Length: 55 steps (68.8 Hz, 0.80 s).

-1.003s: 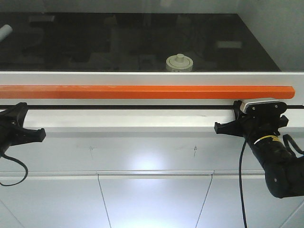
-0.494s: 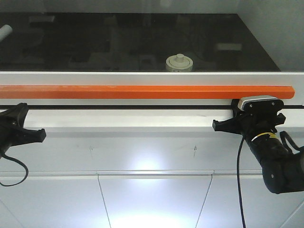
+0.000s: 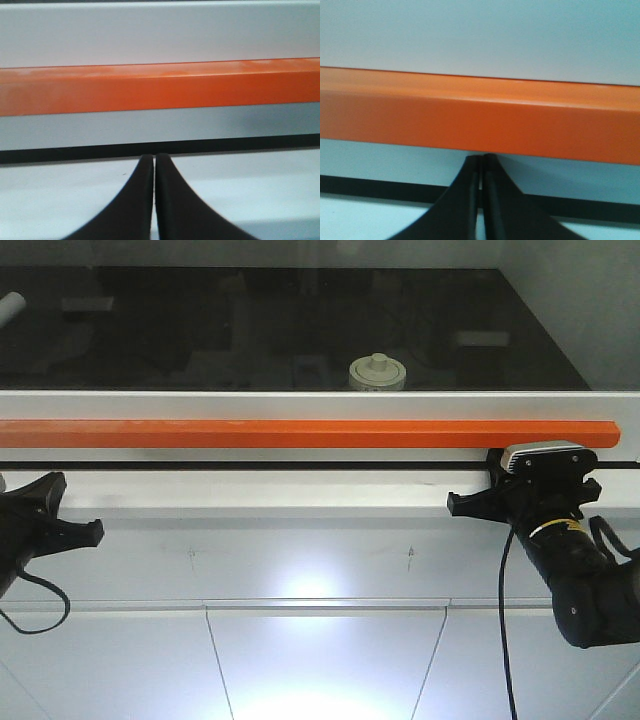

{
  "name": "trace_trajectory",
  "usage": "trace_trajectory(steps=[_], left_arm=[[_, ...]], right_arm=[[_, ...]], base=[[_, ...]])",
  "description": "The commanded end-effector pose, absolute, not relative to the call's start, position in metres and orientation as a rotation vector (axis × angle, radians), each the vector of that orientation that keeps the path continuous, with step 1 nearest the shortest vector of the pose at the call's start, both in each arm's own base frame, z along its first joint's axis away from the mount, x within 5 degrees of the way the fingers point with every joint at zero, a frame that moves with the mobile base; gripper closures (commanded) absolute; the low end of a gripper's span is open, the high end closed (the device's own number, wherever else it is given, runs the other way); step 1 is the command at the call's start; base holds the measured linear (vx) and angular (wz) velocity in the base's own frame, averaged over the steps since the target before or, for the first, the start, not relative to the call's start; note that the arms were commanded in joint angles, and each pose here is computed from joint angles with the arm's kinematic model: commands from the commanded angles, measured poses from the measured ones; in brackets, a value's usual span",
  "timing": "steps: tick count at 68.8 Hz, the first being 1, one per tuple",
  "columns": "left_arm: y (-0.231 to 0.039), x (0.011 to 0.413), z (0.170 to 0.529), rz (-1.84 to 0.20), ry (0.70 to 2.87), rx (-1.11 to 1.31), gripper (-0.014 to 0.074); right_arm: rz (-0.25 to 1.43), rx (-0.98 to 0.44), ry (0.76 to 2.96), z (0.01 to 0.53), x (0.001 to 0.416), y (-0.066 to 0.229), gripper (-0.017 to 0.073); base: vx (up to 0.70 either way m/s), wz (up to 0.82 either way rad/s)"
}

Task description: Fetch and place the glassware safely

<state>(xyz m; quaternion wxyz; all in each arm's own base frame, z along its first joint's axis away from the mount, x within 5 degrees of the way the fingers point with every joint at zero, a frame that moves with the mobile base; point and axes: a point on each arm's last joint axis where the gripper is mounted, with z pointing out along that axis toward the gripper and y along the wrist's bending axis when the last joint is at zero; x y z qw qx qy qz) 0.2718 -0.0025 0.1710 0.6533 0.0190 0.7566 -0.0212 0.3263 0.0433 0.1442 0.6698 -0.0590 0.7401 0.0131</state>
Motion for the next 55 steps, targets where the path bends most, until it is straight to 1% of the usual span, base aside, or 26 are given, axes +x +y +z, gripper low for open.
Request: trace_trajectory(steps=[1, 15, 28, 38, 55], left_arm=[[0.003, 0.278, 0.186, -0.014, 1.576, -0.033, 0.0594], [0.003, 0.286, 0.178, 0.0, 1.577, -0.018, 0.0594], [0.003, 0.296, 0.183, -0.003, 1.554, -0.008, 0.0594], [0.001, 0.301, 0.179, -0.009, 1.586, 0.012, 0.0594], [0.001, 0.316, 0.179, -0.011, 1.568, 0.017, 0.0594]], right_arm=[[0.034, -0.128, 1.518, 0.171, 0.332, 0.044, 0.056], [0.034, -0.128, 1.517, 0.171, 0.332, 0.044, 0.056], [0.034, -0.128, 1.517, 0.171, 0.332, 0.044, 0.056], [0.034, -0.128, 1.515, 0.171, 0.332, 0.044, 0.056], [0.034, -0.127, 1.511, 0.172, 0.332, 0.044, 0.056]], base=[[0.0, 0.0], [0.0, 0.0], [0.0, 0.0], [0.0, 0.0], [0.0, 0.0]])
